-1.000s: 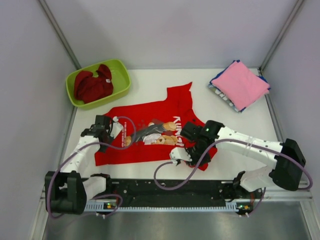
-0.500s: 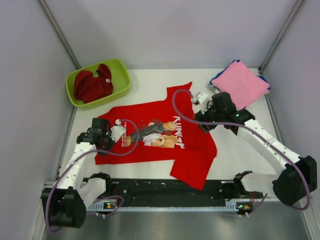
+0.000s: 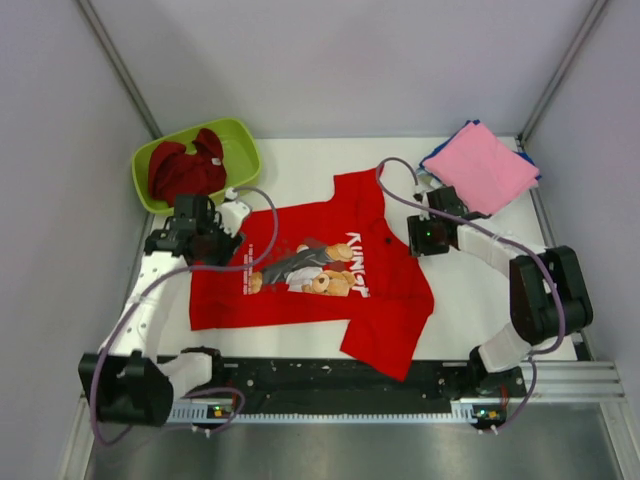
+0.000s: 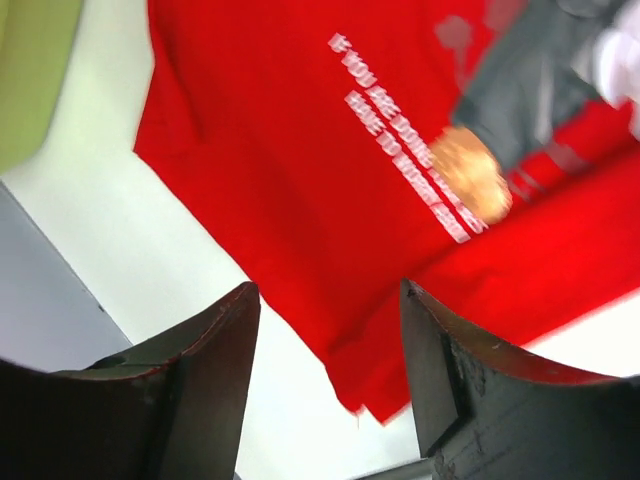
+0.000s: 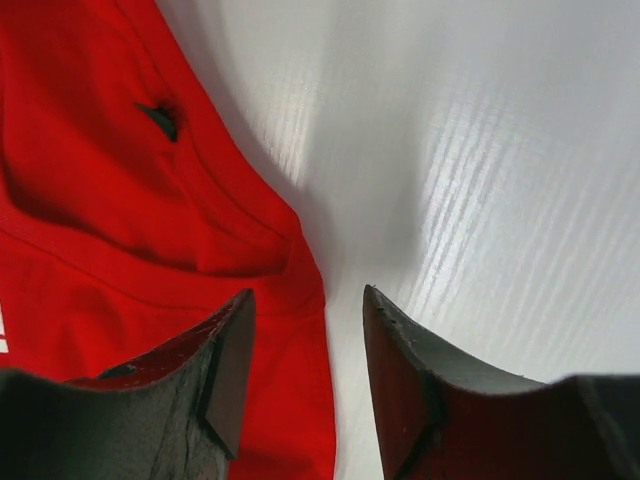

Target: Fold and stack the t-shirts

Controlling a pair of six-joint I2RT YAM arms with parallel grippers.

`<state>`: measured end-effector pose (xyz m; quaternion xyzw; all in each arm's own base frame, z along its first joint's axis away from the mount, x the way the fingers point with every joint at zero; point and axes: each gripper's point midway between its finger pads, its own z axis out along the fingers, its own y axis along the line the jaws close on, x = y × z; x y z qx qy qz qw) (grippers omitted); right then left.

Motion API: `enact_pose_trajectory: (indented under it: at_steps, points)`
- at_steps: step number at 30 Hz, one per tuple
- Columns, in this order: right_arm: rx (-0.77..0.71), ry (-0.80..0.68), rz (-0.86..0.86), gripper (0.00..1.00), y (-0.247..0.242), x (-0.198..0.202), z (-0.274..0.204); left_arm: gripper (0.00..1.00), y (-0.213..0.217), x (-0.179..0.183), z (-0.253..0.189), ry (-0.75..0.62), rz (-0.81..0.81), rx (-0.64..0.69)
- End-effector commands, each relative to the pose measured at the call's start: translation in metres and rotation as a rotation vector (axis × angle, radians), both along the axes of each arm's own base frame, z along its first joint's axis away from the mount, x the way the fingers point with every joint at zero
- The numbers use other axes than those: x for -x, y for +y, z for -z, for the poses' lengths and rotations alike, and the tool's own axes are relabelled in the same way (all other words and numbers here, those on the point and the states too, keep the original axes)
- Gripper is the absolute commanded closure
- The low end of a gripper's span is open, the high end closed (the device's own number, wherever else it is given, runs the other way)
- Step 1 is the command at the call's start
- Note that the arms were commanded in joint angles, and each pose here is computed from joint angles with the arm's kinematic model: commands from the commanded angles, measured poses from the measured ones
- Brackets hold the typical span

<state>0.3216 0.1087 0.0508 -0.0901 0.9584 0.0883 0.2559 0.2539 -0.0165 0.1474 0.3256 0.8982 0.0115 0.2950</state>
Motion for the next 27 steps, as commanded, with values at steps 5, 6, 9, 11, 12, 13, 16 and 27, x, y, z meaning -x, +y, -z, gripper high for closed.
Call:
enact_pose_trajectory:
  at_steps: [5, 6, 9, 11, 12, 13, 16, 27]
  points:
    - [-0.088, 0.031, 0.041, 0.72, 0.015, -0.013, 0.027, 0.45, 0.037, -0.092, 0.053, 0.005, -0.281, -0.133]
    - [-0.091, 0.040, 0.053, 0.80, 0.013, -0.013, 0.029, 0.46, 0.041, -0.098, 0.062, 0.009, -0.292, -0.158]
    - [-0.128, 0.057, 0.112, 1.00, 0.001, -0.012, 0.029, 0.48, 0.051, -0.105, 0.083, 0.034, -0.320, -0.217]
    - [-0.156, 0.043, 0.199, 1.00, -0.017, -0.012, 0.025, 0.48, 0.053, -0.103, 0.095, 0.063, -0.325, -0.233]
    - [-0.168, 0.025, 0.256, 1.00, -0.031, -0.013, 0.021, 0.48, 0.054, -0.101, 0.101, 0.075, -0.322, -0.237]
    - [-0.179, 0.002, 0.316, 1.00, -0.045, -0.014, 0.016, 0.48, 0.054, -0.098, 0.106, 0.088, -0.315, -0.243]
    - [-0.233, -0.066, 0.567, 1.00, -0.099, -0.010, 0.007, 0.48, 0.055, -0.092, 0.120, 0.128, -0.305, -0.258]
    - [-0.202, -0.138, 0.759, 0.63, -0.141, -0.004, -0.015, 0.47, 0.041, -0.088, 0.112, 0.154, -0.235, -0.198]
